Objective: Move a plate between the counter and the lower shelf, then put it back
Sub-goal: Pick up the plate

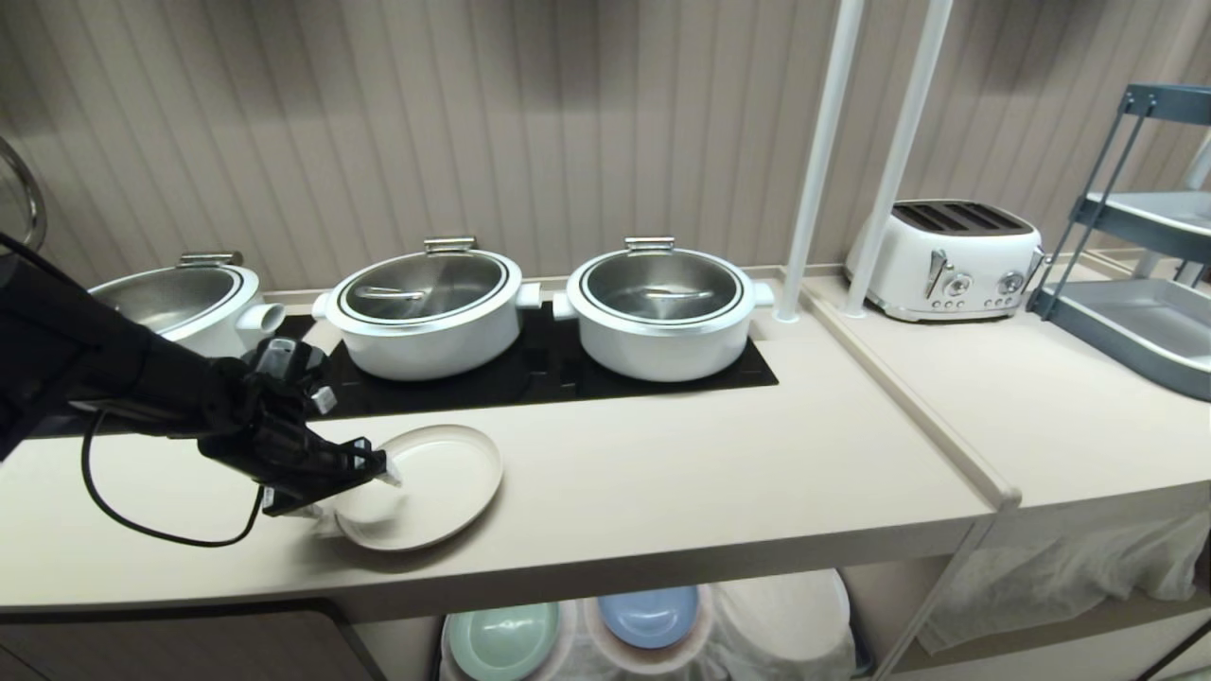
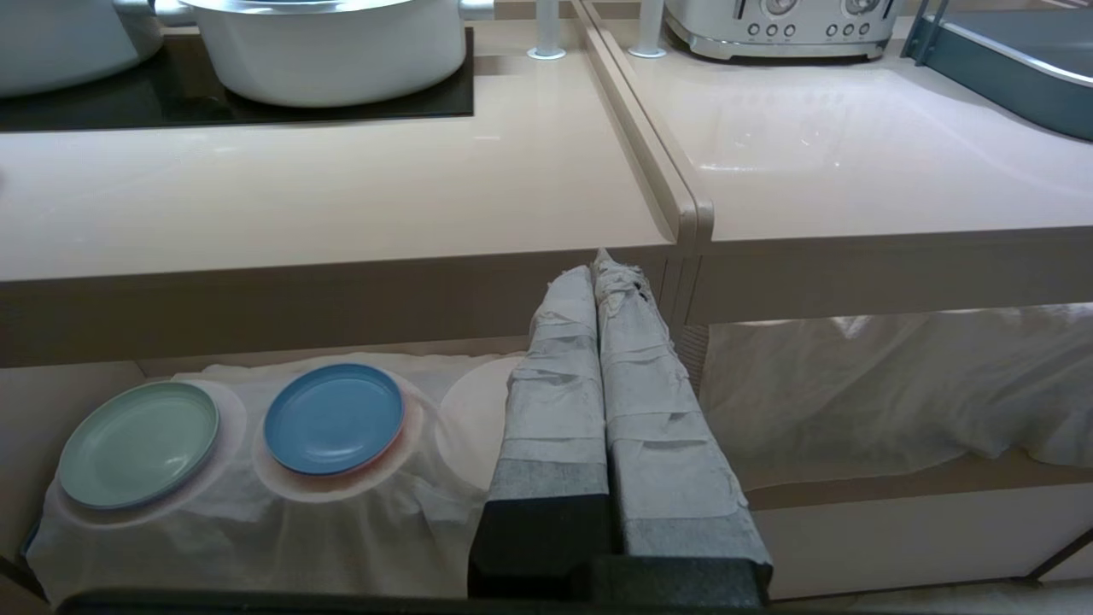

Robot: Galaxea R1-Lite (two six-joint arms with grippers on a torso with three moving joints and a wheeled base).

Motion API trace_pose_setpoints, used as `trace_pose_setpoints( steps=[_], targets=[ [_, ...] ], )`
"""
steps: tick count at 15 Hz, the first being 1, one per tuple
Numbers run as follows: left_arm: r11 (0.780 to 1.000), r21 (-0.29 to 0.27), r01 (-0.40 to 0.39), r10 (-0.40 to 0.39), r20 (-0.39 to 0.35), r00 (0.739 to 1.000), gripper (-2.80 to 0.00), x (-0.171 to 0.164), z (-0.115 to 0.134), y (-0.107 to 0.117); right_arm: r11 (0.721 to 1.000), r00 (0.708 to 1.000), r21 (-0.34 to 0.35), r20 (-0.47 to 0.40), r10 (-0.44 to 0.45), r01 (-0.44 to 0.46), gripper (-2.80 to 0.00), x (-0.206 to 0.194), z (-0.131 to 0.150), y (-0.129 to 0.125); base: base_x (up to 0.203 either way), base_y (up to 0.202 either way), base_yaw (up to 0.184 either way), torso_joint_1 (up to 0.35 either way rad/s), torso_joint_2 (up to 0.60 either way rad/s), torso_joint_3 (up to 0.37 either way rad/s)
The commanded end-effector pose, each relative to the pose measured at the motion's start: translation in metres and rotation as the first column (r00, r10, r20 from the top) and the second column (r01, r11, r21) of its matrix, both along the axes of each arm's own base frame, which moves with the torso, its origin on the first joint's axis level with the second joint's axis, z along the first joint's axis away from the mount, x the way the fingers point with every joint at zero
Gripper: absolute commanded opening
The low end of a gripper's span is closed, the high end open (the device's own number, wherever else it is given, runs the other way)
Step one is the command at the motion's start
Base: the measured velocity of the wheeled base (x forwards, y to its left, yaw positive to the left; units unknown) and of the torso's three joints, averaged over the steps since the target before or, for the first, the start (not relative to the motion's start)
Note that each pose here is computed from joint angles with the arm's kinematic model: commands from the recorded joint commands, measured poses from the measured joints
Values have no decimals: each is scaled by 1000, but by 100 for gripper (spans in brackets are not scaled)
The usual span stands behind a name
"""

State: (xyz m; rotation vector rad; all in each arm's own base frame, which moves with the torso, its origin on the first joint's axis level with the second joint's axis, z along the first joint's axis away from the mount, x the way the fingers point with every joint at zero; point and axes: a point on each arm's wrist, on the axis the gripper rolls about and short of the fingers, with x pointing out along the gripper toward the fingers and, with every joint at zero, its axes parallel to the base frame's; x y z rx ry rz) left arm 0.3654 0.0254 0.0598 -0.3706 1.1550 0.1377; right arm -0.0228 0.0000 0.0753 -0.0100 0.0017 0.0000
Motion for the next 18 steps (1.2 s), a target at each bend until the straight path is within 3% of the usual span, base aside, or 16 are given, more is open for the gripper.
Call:
trace_pose_setpoints(
  steps=[1,6,7,18],
  targets=[
    [1000,-1,-4,4,-5,1000,0,0,-1,1,1000,1000,-1,0,0,0,-280,0,0,0,0,0,0,0,0,0],
    [1000,1,-4,4,-11,1000,0,0,-4,1,1000,1000,-1,0,0,0,-280,0,0,0,0,0,0,0,0,0],
    [1000,-1,-4,4,-13,1000,-280,0,-4,1,1000,1000,1,0,0,0,-280,0,0,0,0,0,0,0,0,0],
    [1000,21,-17,17,-1,1000,-280,-3,2,3,1000,1000,-1,0,0,0,-280,0,0,0,0,0,0,0,0,0]
  ],
)
